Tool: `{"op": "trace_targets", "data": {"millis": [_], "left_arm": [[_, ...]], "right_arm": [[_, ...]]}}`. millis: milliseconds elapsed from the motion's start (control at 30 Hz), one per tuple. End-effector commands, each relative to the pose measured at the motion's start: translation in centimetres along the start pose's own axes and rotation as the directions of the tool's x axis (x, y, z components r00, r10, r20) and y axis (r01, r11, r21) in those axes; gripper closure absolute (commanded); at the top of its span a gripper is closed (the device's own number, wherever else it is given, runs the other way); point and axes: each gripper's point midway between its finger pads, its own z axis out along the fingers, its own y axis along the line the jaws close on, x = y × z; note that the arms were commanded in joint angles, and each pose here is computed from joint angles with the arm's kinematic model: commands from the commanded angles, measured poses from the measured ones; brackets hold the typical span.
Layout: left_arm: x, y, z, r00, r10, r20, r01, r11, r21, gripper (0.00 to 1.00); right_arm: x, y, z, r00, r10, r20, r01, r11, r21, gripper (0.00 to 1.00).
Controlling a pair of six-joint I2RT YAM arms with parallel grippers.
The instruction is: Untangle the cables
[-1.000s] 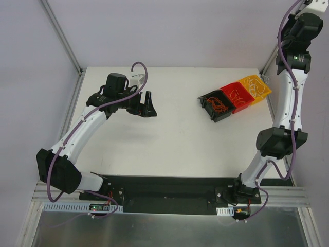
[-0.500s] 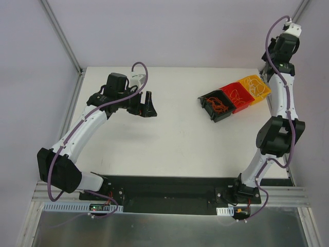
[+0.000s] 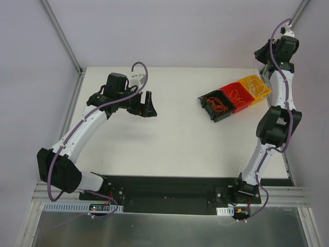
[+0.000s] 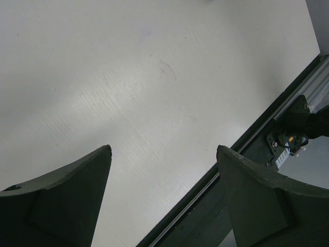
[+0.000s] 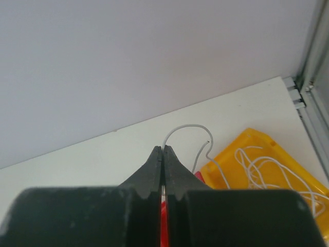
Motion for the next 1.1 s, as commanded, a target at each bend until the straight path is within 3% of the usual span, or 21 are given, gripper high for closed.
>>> {"op": "trace_targets", "data": {"millis": [0, 333, 567, 1067], "left_arm": [[-0.5, -0.9, -0.7, 0.999, 0.027, 0.033, -0.028, 0.999, 0.021, 0.18], [-0.4, -0.7, -0.6, 0.999, 0.026, 0.030, -0.027, 1.000, 0.016, 0.18], [-0.5, -0.8, -0.7, 0.999, 0.028, 0.033, -0.028, 0.999, 0.016, 0.18], [-0.7, -1.3, -1.1, 0.998, 0.035, 0.044, -0.036, 0.999, 0.031, 0.17]], "right_arm": [[-4.6, 4.2, -0.4, 0.994, 0.048, 0.094, -0.032, 0.986, -0.161, 1.00], [-7.1, 6.3, 2.4, 0.968, 0.185, 0.168, -0.124, 0.940, -0.317, 1.00], [-7.7, 6.0, 3.9, 0.934, 0.303, 0.192, -0.226, 0.913, -0.341, 1.00], [0.6, 10.2, 7.1, 0.889, 0.445, -0.108, -0.445, 0.782, -0.436, 0.99]]}}
